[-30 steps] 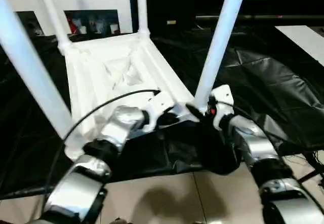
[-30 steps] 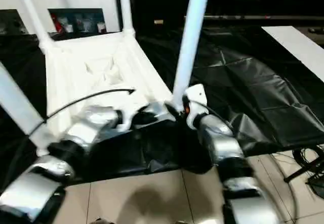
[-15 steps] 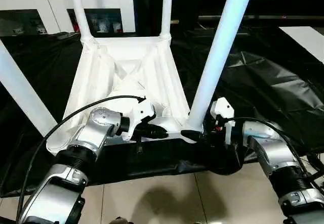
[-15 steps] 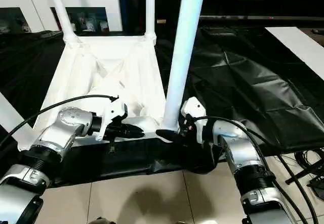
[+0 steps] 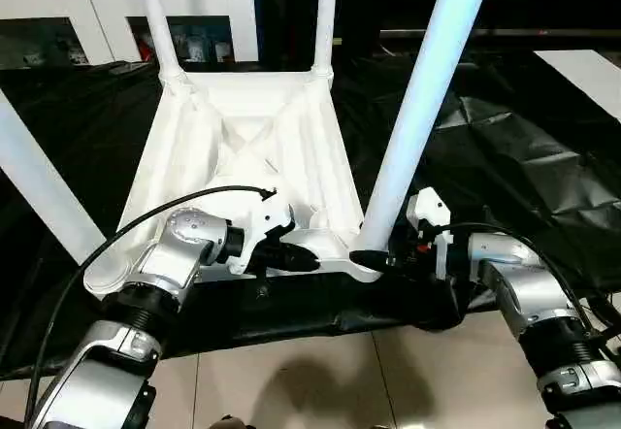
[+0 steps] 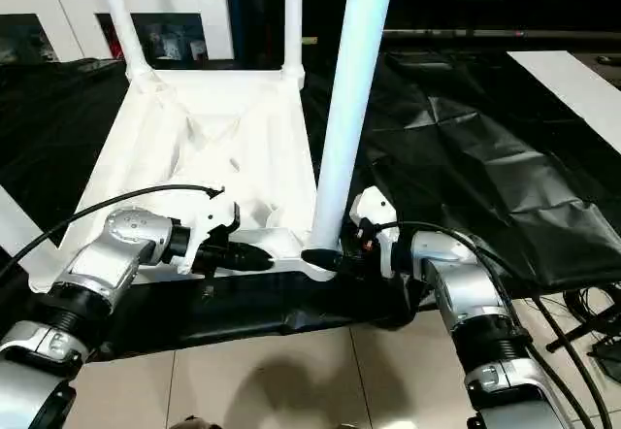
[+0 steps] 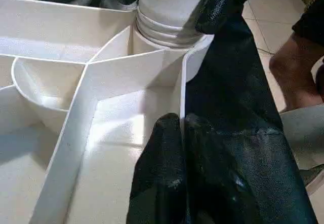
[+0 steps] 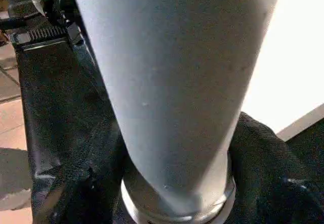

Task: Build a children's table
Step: Rotate leg to tighten

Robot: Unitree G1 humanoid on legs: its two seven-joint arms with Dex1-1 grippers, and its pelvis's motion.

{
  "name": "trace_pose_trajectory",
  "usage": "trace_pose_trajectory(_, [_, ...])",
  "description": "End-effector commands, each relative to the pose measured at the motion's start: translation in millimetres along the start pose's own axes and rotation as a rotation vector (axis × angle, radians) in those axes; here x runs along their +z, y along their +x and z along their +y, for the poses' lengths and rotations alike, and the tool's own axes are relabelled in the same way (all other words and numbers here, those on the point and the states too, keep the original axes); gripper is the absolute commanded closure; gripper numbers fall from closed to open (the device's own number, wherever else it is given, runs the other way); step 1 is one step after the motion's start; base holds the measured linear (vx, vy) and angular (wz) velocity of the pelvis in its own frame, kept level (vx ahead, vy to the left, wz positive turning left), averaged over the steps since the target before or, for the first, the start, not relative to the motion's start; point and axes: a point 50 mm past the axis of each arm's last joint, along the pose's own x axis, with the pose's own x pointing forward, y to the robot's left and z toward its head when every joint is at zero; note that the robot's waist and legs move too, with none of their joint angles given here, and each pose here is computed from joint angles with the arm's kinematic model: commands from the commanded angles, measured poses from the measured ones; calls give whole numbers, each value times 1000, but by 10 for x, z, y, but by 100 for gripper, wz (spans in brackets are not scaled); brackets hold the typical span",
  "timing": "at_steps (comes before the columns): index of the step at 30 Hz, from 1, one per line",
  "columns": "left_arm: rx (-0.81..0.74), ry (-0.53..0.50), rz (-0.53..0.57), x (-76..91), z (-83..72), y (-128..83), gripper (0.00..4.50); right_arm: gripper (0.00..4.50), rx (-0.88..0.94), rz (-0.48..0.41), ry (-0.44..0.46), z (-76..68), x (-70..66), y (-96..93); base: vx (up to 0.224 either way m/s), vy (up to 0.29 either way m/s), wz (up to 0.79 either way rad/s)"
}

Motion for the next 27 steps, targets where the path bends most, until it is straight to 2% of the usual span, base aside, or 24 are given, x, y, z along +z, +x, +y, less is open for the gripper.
trace_pose_trajectory(1, [-41,-21,-87,45,-47,50,450,193,35,10,4,37,-21,0,0,0,0])
trace_pose_trajectory(6, [3,-16,-87,60,-29,83,450,199,-22,-18,26,5,-16,21,0,0,0])
trace_pose_trajectory(10, [229,-25,-77,115,136,227,450,200,-263,-3,78,-138,-84,105,0,0,0])
trace_pose_trajectory(12, [266,-31,-80,145,162,276,450,201,-318,0,100,-158,-109,140,0,0,0])
trace_pose_trajectory(13, [329,-37,-80,208,199,378,450,201,-410,-4,142,-177,-144,218,0,0,0])
trace_pose_trajectory(18, [425,-45,-94,353,229,575,450,201,-572,-12,206,-190,-168,386,0,0,0])
trace_pose_trajectory(19, [443,-38,-98,412,213,676,450,201,-630,-15,221,-185,-150,487,0,0,0])
trace_pose_trajectory(23, [426,-23,-98,435,178,761,450,201,-630,-43,219,-153,-83,614,0,0,0])
trace_pose_trajectory(25, [391,-15,-99,417,155,763,450,201,-574,-89,218,-118,-21,659,0,0,0])
trace_pose_trajectory(26, [372,-13,-97,394,150,748,450,145,-532,-121,217,-102,15,656,0,0,0])
trace_pose_trajectory(27, [370,-13,-96,388,151,742,450,145,-521,-128,215,-99,23,651,0,0,0])
